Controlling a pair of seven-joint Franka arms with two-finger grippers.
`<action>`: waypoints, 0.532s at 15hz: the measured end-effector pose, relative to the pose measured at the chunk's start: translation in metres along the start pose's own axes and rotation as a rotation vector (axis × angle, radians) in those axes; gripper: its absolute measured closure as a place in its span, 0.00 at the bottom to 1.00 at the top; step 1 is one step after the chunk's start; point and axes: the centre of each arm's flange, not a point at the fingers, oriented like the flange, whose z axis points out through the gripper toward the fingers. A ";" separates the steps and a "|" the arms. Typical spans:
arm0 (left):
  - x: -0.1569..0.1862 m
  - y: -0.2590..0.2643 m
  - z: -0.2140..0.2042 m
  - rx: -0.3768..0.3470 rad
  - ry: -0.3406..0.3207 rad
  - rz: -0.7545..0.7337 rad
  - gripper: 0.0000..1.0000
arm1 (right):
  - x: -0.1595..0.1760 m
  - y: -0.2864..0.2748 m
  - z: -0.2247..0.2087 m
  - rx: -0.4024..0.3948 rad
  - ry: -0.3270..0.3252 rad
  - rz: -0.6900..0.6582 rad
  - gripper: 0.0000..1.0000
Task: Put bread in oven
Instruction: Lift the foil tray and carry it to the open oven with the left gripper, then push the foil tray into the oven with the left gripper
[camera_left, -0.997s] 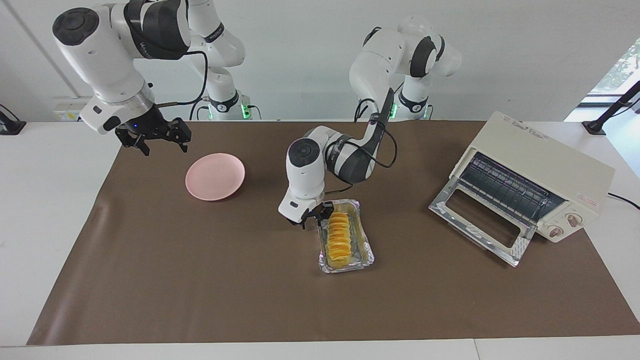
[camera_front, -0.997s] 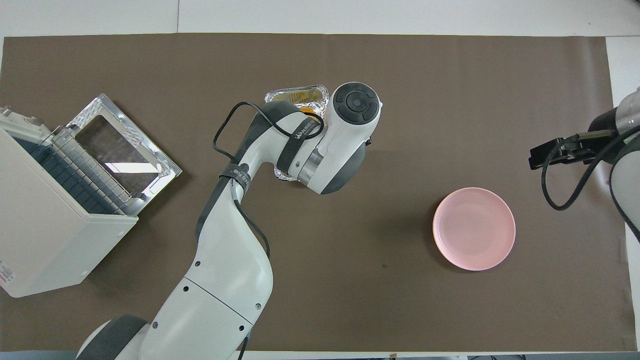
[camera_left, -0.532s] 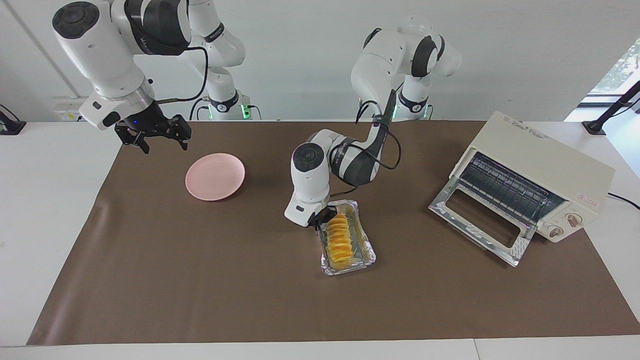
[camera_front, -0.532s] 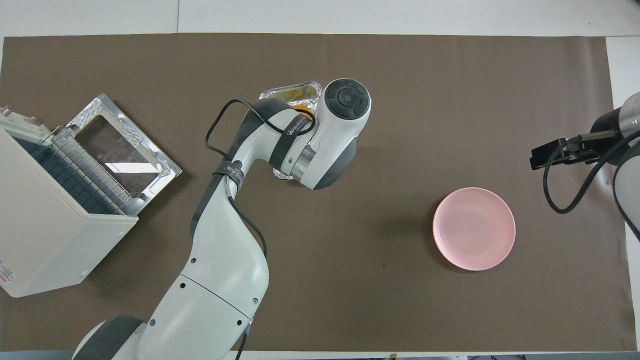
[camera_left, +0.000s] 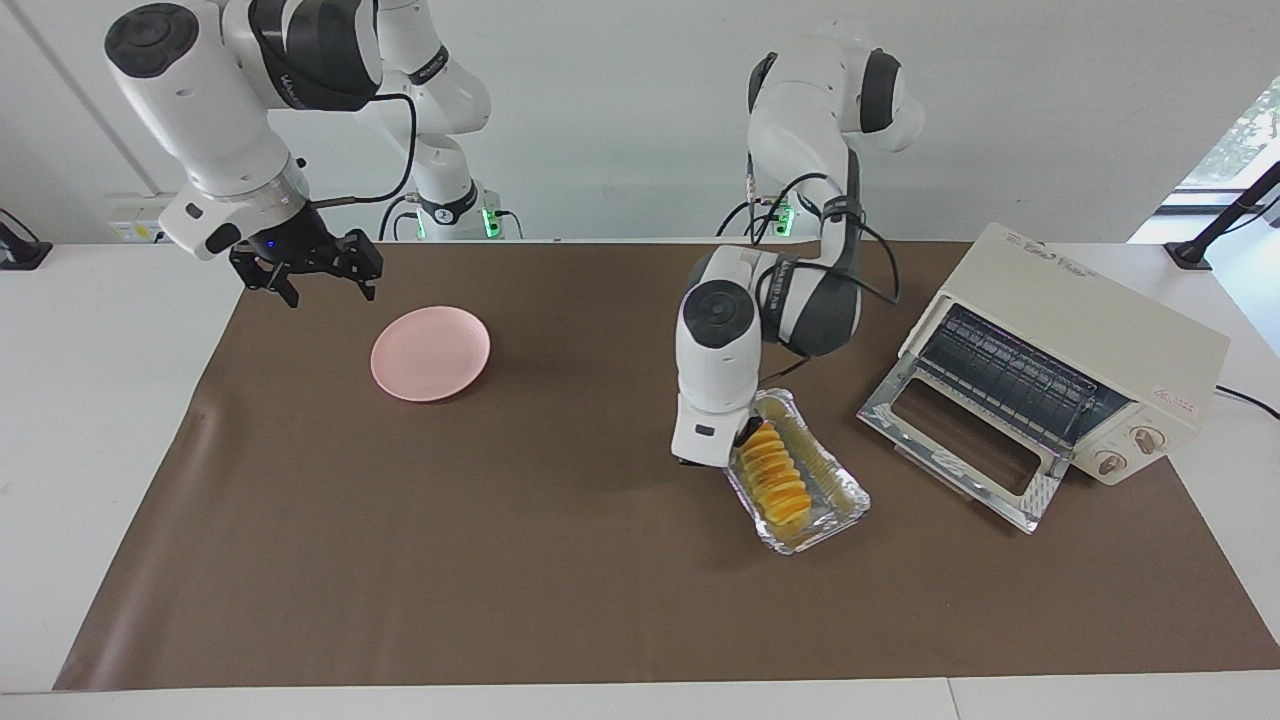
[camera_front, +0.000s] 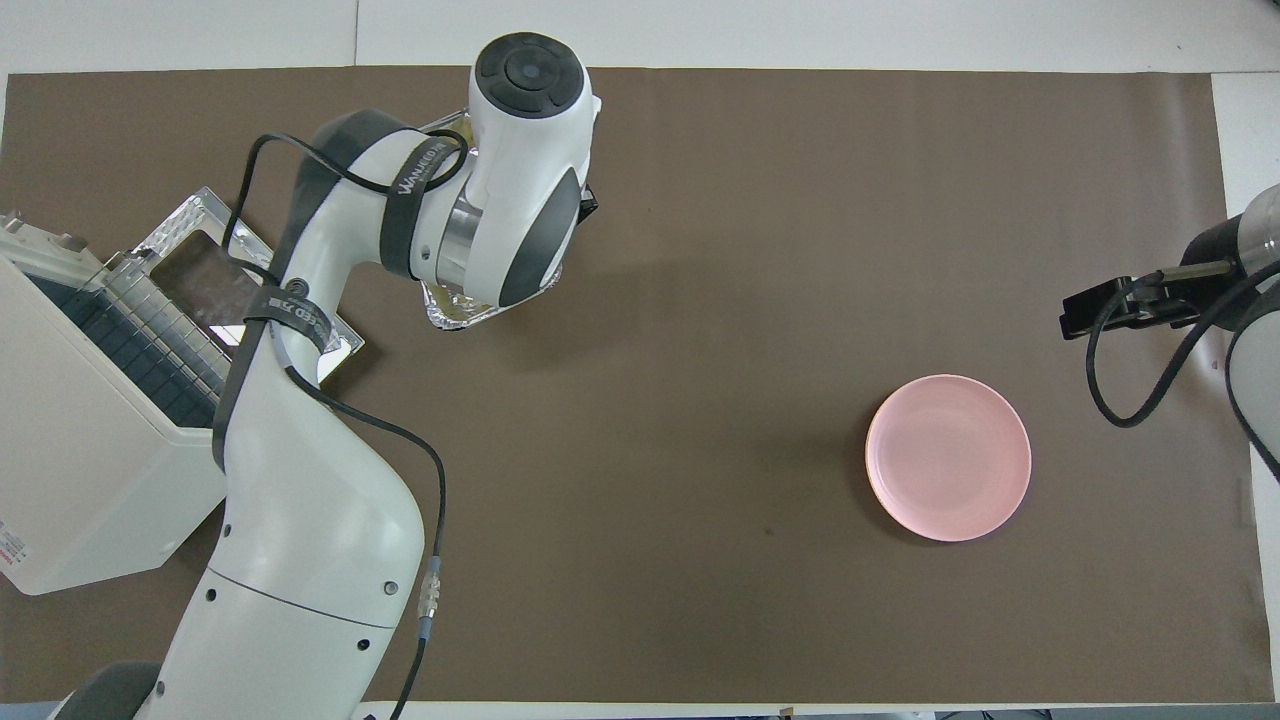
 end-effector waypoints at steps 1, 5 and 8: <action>0.014 -0.018 -0.011 0.000 -0.007 -0.038 0.98 | 0.000 0.000 0.000 0.000 0.000 0.000 0.00; 0.082 -0.112 -0.027 0.035 -0.081 -0.202 0.98 | 0.000 0.000 0.000 0.000 0.000 0.000 0.00; 0.112 -0.172 -0.016 0.057 -0.141 -0.294 0.98 | 0.000 0.000 0.000 0.000 0.000 0.000 0.00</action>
